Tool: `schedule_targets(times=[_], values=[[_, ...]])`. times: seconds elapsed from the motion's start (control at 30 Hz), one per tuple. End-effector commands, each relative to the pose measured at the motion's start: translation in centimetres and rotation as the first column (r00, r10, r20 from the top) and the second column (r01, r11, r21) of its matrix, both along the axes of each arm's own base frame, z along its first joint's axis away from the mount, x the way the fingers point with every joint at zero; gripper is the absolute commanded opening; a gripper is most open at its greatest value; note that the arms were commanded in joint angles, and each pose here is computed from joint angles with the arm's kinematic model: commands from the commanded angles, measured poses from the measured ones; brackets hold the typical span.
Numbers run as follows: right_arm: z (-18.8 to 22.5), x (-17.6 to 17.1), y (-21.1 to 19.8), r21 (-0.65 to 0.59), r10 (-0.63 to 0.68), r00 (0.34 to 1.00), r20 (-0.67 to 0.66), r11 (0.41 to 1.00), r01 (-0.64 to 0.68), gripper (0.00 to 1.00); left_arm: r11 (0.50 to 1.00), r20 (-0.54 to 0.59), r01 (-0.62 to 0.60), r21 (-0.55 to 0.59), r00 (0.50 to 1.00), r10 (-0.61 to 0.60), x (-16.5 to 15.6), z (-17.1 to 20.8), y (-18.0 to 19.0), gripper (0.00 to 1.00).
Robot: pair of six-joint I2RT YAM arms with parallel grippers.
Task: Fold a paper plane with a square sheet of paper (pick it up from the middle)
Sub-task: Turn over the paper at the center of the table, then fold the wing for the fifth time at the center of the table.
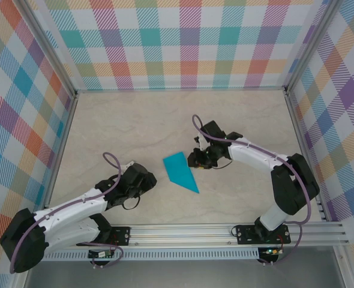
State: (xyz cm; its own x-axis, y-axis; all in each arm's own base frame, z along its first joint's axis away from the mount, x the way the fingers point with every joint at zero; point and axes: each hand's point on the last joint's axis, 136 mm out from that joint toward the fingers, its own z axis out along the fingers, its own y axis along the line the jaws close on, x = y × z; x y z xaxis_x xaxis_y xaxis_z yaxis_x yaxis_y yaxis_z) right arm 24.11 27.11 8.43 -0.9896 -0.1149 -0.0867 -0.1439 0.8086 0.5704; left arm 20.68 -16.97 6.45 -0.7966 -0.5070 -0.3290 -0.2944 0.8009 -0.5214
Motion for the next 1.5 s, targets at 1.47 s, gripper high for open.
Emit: schedule_targets(times=[1.47], values=[[-9.7, -0.1, -1.4, 0.171, -0.069, 0.964, -0.257, 0.978, 0.116, 0.23, 0.94, -0.083, 0.119, -0.321, 0.985, -0.153, 7.6, -2.5, -10.7, 0.5]])
